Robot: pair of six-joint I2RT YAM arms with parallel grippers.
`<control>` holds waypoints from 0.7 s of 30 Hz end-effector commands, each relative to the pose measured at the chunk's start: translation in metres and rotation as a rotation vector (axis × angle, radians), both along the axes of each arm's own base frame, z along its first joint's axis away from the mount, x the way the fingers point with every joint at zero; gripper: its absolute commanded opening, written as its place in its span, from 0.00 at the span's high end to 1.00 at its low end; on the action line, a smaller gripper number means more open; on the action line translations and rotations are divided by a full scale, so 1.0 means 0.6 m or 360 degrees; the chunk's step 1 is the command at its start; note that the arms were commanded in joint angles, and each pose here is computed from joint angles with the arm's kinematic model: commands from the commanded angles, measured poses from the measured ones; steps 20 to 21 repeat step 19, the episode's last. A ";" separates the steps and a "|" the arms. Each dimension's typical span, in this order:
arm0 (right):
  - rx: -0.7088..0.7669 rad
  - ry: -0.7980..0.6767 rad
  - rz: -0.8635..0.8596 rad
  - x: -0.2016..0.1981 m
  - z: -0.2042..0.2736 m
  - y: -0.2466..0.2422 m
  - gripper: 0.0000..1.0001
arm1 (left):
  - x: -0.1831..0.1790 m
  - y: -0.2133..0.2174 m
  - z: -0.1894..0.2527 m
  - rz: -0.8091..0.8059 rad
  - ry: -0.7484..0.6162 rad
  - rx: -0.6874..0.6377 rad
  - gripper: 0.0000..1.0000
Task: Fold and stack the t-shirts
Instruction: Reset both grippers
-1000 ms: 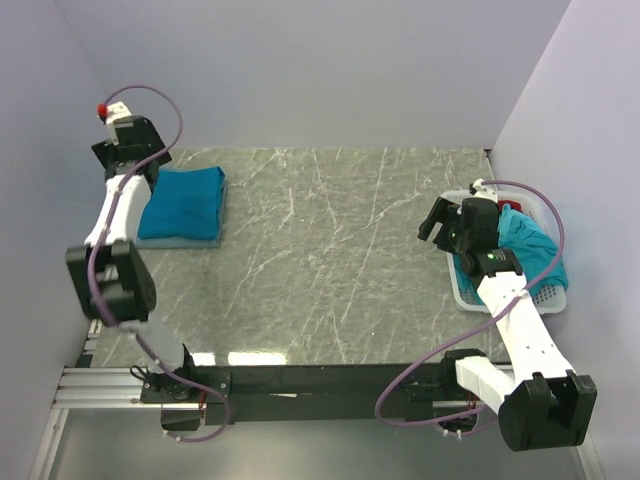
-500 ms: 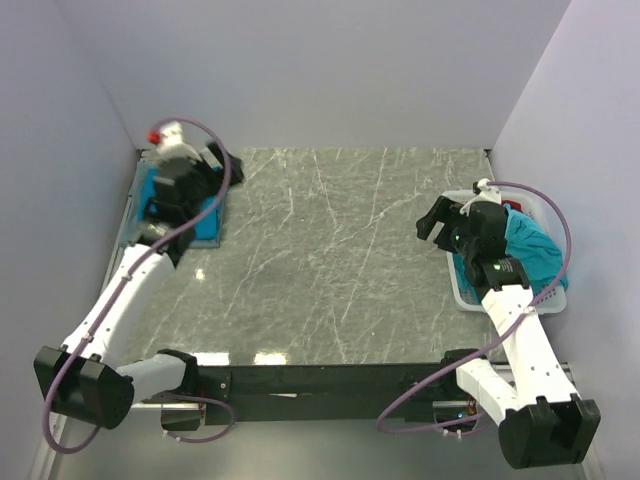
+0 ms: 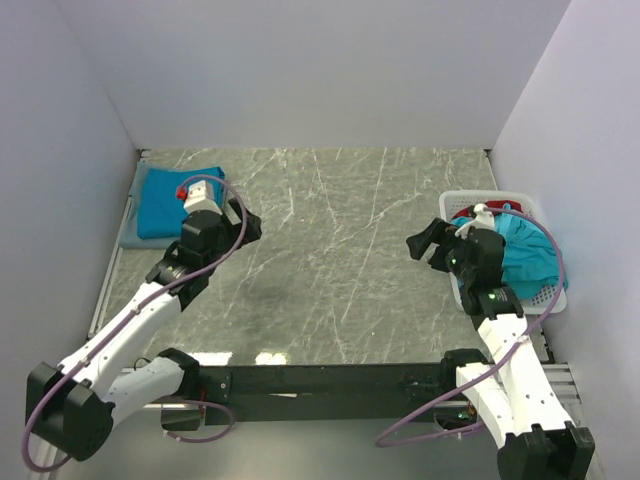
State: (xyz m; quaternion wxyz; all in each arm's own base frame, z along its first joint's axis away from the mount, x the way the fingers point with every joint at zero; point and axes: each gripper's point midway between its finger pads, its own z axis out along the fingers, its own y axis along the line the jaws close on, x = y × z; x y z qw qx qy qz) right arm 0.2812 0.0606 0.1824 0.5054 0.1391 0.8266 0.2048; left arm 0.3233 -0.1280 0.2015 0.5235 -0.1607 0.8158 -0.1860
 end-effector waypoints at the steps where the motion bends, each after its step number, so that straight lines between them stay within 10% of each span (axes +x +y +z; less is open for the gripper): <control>1: 0.0042 -0.0143 0.0058 0.008 0.028 0.012 0.07 | -0.007 0.020 0.036 0.0118 -0.0110 -0.0073 0.01; 21: 0.0084 -0.0124 0.0022 0.007 0.007 0.011 0.06 | -0.021 0.069 0.045 0.0297 -0.0241 -0.0007 0.01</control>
